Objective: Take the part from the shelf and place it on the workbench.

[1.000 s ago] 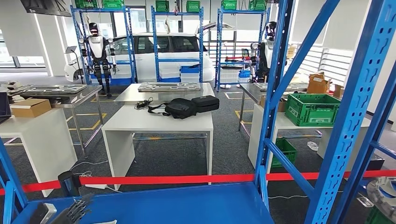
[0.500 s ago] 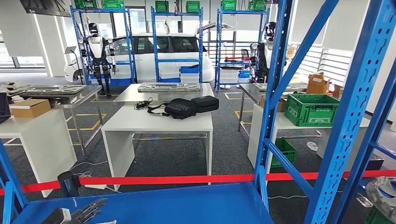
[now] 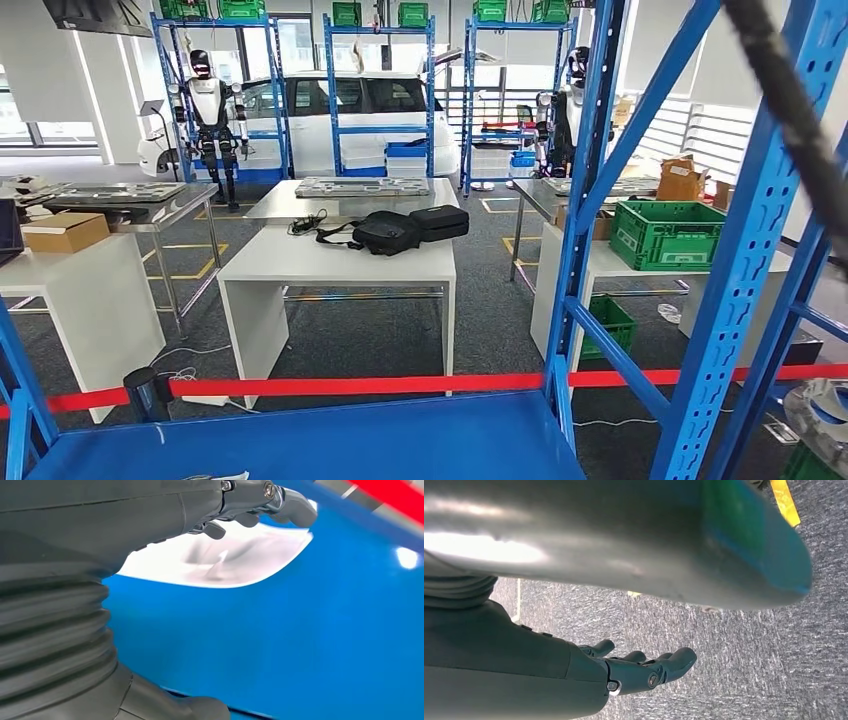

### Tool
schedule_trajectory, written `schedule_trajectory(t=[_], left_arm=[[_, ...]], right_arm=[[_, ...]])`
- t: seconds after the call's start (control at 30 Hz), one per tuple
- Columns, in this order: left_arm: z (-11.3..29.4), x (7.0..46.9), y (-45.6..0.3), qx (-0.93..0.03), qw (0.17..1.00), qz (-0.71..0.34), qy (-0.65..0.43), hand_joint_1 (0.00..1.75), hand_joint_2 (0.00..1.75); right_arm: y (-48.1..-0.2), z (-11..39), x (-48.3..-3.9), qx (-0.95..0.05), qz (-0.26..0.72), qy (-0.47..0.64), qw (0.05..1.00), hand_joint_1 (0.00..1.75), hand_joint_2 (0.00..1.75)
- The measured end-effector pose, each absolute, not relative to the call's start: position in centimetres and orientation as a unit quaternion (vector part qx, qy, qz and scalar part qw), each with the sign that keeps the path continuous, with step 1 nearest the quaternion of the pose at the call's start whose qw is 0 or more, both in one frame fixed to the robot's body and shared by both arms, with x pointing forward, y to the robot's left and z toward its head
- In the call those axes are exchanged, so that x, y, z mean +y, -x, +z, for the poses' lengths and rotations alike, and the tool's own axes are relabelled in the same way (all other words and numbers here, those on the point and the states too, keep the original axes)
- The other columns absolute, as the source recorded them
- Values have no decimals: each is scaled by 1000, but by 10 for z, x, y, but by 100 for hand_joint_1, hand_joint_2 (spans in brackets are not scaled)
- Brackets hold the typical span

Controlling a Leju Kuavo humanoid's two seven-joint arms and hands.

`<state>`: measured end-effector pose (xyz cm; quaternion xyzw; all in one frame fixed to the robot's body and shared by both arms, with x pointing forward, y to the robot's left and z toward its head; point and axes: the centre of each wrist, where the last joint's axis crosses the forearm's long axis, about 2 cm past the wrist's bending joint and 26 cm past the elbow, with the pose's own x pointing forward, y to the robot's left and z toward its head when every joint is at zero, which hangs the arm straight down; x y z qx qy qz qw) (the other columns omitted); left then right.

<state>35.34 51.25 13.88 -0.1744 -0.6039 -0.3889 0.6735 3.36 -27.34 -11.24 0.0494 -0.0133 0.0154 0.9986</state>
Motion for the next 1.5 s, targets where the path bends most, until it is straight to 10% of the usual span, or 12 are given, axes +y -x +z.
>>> schedule_trajectory(t=[1.1,1.13,1.27,1.5], left_arm=[[131,518,-369,-382,724,-515,-253,0,175],[131,517,-369,-385,722,-514,-258,4,175],[126,513,-369,-399,703,-512,-292,175,175],[113,505,-362,-398,686,-524,-310,175,175]], right_arm=[[-35,-112,-266,-7,34,-45,998,0,0],[-35,-112,-266,-7,34,-45,998,0,0],[-35,-112,-266,-8,36,-46,998,0,0],[-35,-112,-266,-11,42,-49,998,0,0]])
